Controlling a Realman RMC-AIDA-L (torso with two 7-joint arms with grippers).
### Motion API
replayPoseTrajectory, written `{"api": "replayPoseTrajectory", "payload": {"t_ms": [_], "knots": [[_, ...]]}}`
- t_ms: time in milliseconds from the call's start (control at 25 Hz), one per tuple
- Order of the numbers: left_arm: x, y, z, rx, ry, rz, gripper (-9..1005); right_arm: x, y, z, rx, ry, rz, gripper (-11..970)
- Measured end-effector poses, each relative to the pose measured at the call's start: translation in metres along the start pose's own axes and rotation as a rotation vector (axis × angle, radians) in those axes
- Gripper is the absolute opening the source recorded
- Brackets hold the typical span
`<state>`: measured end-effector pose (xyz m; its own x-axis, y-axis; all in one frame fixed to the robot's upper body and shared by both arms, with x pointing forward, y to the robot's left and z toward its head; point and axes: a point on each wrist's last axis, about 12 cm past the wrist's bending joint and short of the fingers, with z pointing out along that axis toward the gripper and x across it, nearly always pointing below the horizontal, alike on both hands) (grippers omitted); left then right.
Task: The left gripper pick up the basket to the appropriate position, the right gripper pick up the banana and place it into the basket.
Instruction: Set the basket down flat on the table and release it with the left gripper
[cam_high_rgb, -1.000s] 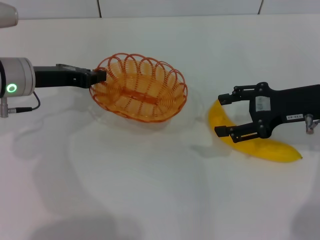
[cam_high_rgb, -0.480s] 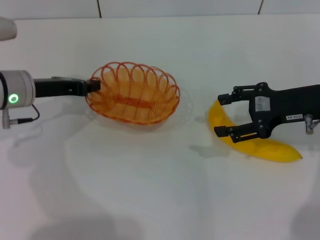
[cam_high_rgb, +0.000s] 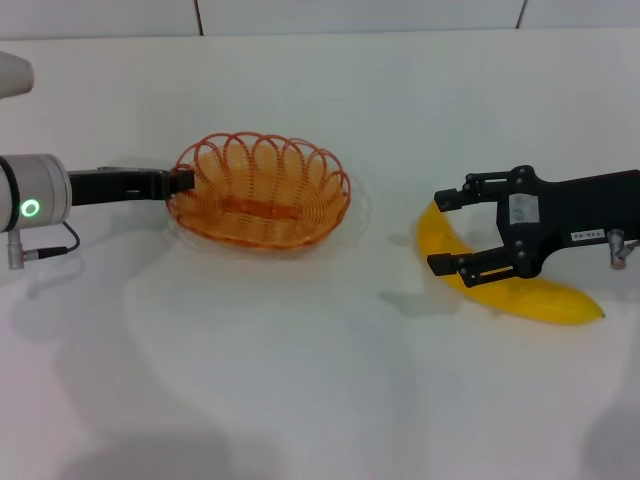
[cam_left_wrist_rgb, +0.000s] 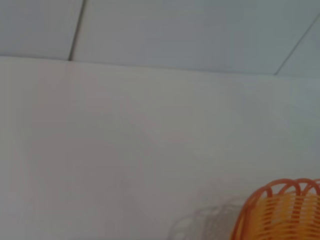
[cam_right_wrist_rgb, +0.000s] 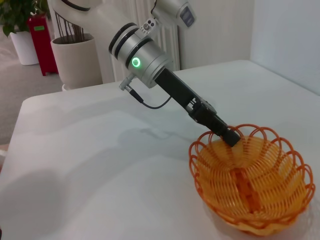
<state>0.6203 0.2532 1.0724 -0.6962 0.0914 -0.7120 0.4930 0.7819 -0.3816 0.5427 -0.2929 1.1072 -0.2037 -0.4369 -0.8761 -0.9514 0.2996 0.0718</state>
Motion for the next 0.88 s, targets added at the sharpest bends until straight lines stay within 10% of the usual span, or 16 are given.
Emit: {"api": "replayPoseTrajectory", "payload": {"t_ms": [880], "knots": [[0.0052, 0.0029, 0.0049, -0.041, -0.004, 0.003, 75, 0.0003, 0.0007, 0.0013, -0.002, -0.003, -0.003, 835]]}}
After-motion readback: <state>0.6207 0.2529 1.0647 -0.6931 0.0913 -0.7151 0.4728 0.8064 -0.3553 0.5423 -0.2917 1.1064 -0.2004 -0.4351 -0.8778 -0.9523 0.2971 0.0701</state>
